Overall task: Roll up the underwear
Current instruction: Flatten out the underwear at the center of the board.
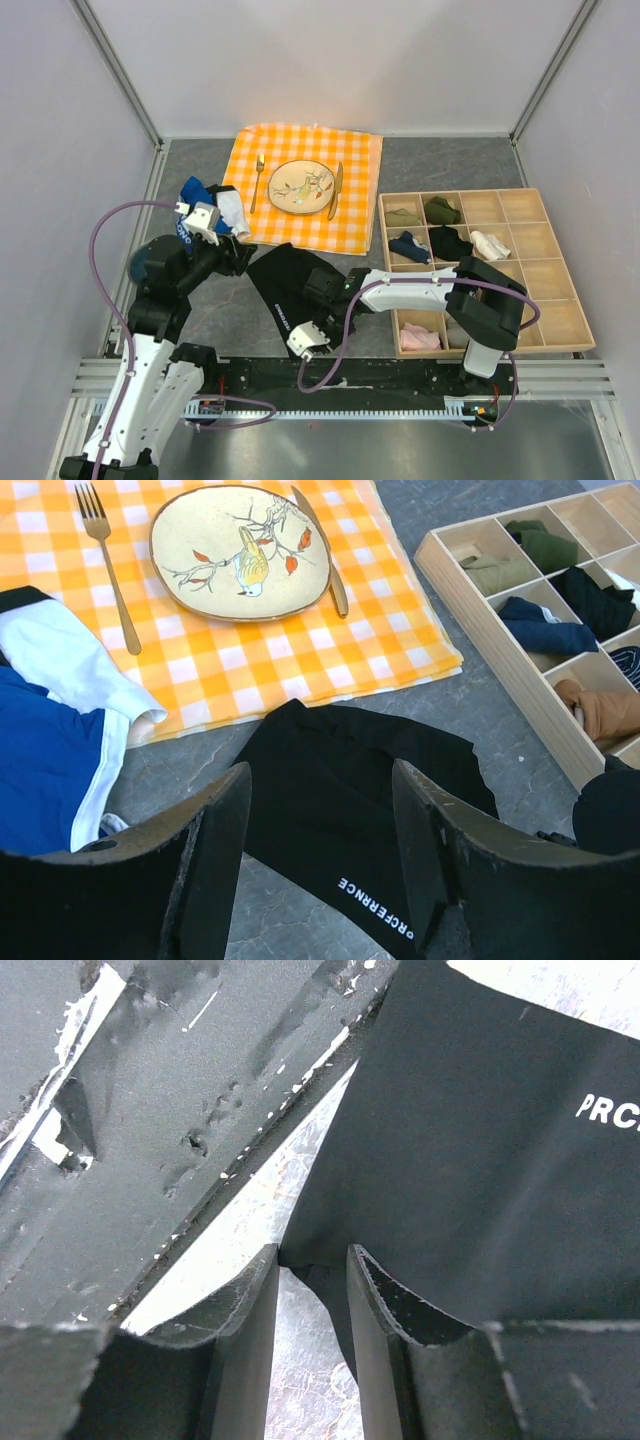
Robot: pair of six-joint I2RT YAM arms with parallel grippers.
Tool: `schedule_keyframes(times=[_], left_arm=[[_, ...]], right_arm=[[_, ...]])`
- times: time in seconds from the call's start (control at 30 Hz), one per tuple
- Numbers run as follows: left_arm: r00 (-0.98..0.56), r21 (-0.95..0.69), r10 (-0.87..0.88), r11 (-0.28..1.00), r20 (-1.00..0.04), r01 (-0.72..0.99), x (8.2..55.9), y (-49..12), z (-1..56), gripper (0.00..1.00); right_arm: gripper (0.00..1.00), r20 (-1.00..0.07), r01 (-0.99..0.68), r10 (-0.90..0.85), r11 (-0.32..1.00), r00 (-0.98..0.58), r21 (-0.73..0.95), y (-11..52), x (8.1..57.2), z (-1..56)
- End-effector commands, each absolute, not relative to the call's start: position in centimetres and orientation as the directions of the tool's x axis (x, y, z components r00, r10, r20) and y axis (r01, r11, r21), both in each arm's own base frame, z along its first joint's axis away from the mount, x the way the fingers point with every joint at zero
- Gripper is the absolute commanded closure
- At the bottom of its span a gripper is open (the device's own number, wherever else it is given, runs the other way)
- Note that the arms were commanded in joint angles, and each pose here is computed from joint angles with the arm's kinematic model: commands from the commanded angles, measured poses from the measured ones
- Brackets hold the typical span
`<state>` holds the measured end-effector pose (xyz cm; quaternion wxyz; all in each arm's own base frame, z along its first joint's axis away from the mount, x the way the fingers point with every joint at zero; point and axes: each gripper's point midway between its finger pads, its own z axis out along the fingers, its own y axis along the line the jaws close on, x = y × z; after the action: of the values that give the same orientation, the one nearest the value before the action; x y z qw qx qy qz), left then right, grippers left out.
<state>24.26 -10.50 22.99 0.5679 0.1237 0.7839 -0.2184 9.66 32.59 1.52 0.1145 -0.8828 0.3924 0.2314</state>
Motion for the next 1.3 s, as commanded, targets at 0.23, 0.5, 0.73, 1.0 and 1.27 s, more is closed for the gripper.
schedule_keyframes(times=[0.23, 0.5, 0.73, 1.0, 1.27], left_arm=[[-0.296, -0.168, -0.022, 0.862, -0.955, 0.478, 24.6, -10.8, 22.9, 0.35], [-0.391, -0.275, -0.052, 0.796, -0.919, 0.539, 24.4, -12.9, 21.0, 0.31], [-0.558, -0.390, -0.042, 0.759, -0.828, 0.521, 25.2, -14.2, 17.8, 0.31], [-0.689, -0.451, 0.012, 0.748, -0.725, 0.488, 26.1, -14.8, 13.7, 0.35], [-0.812, -0.418, 0.112, 0.812, -0.573, 0.407, 27.8, -13.9, 8.2, 0.39]], right_arm=[[0.91, -0.471, -0.793, -0.712, -0.608, 0.520, 0.043, 30.0, 10.1, 0.3], [0.91, -0.477, -0.811, -0.737, -0.580, 0.479, 0.082, 27.1, 9.6, 1.9], [0.77, -0.538, -0.819, -0.723, -0.565, 0.434, 0.100, 25.7, 7.8, 4.1], [0.60, -0.637, -0.906, -0.710, -0.422, 0.300, 0.044, 26.8, 12.2, 8.1], [0.53, -0.646, -0.993, -0.756, 0.113, -0.102, 0.025, 27.6, 25.5, 8.8]])
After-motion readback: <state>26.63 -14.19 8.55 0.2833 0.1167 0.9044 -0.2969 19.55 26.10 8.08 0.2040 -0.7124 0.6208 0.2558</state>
